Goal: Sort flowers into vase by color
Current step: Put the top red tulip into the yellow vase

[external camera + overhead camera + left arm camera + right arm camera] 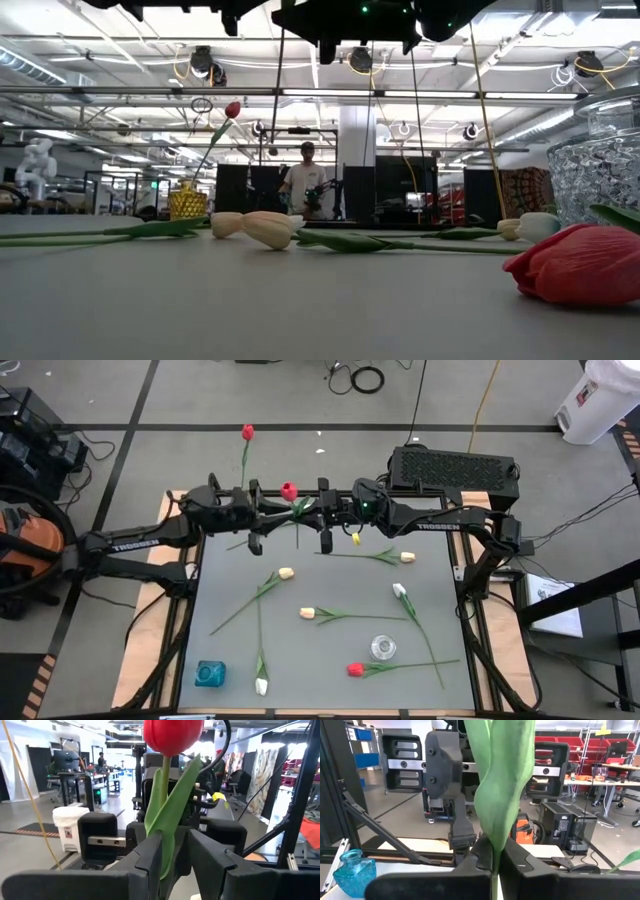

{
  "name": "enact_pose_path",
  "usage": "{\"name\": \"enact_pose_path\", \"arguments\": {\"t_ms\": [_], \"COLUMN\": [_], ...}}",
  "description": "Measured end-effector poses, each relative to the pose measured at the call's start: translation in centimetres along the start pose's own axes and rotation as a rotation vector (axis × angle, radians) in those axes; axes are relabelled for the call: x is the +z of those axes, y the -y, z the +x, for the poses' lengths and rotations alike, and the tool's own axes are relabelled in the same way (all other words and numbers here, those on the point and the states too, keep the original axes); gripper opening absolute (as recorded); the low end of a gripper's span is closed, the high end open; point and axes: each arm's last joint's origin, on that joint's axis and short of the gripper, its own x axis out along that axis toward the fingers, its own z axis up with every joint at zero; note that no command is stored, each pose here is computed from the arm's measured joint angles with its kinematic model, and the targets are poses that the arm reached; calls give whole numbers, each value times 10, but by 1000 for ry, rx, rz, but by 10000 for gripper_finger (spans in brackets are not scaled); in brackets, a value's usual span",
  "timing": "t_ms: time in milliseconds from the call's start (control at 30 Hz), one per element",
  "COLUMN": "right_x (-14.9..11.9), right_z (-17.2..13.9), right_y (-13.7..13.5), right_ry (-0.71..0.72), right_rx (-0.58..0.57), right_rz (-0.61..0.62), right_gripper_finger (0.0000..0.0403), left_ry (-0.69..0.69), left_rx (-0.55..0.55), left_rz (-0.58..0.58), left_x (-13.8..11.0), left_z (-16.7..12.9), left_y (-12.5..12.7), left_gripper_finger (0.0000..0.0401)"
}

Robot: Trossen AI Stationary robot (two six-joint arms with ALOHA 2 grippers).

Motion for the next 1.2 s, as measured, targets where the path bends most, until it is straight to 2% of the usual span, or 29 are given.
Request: {"name": "enact_pose_path", "arguments": {"t_ms": [433, 1033, 1200], "right_x": [0, 0, 0], "right_z": [2, 3, 3], "right_y": [-6, -10, -10], "right_ry": [0, 1, 1], "right_rx": [16, 23, 23], "right_rz": [26, 26, 26], "right_gripper_finger": [0, 0, 0], "left_ry": [-24, 1, -1], "left_rx": [-15, -38, -38], "left_rz": [-15, -10, -11], "left_x": [-7, -5, -5], "left_z": [7, 8, 8], "left_y": [-1, 4, 4], "left_gripper_finger": [102, 102, 82]}}
